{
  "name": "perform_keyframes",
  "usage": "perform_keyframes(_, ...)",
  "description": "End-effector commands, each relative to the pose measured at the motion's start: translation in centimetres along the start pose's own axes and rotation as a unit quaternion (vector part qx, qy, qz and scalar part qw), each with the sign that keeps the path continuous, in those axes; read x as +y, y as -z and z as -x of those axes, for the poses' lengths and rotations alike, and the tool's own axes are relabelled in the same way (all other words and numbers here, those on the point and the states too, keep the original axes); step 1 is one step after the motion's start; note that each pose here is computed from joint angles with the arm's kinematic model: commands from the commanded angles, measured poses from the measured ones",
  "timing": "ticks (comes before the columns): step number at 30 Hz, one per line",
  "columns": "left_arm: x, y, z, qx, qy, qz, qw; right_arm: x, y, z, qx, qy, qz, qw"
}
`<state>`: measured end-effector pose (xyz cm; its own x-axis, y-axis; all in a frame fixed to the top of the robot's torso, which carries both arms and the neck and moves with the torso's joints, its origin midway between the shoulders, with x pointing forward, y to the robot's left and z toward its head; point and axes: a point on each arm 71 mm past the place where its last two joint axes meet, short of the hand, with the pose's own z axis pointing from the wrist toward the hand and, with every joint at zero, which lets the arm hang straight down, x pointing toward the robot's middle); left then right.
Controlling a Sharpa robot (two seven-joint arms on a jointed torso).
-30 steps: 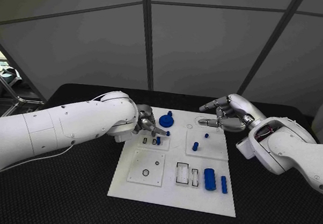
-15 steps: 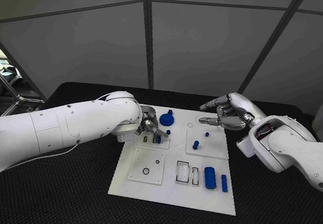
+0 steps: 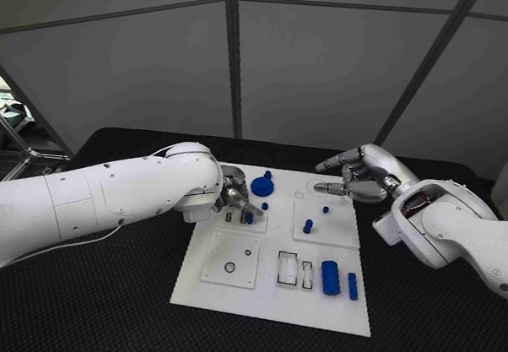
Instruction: Assemble the parts on the task board
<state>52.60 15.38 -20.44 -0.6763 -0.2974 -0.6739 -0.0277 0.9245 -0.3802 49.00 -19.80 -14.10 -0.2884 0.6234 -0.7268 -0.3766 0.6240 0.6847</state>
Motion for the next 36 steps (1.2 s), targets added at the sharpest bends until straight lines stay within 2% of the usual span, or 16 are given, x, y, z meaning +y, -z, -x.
perform_keyframes(1,-0.18,0.11,-0.07,0.005,-0.007,-0.001,1.0,0.1,-0.1,0.0,0.003,0.0,0.001,1.0)
perform_keyframes(22,-0.25,0.44,-0.01,-0.004,0.01,-0.018,1.0,0.0,-0.4,-0.1,0.004,0.002,0.0,1.0)
perform_keyframes(36,0.02,1.71,0.29,-0.036,0.048,-0.051,0.997,-0.2,-0.4,0.1,0.001,0.003,0.0,1.0)
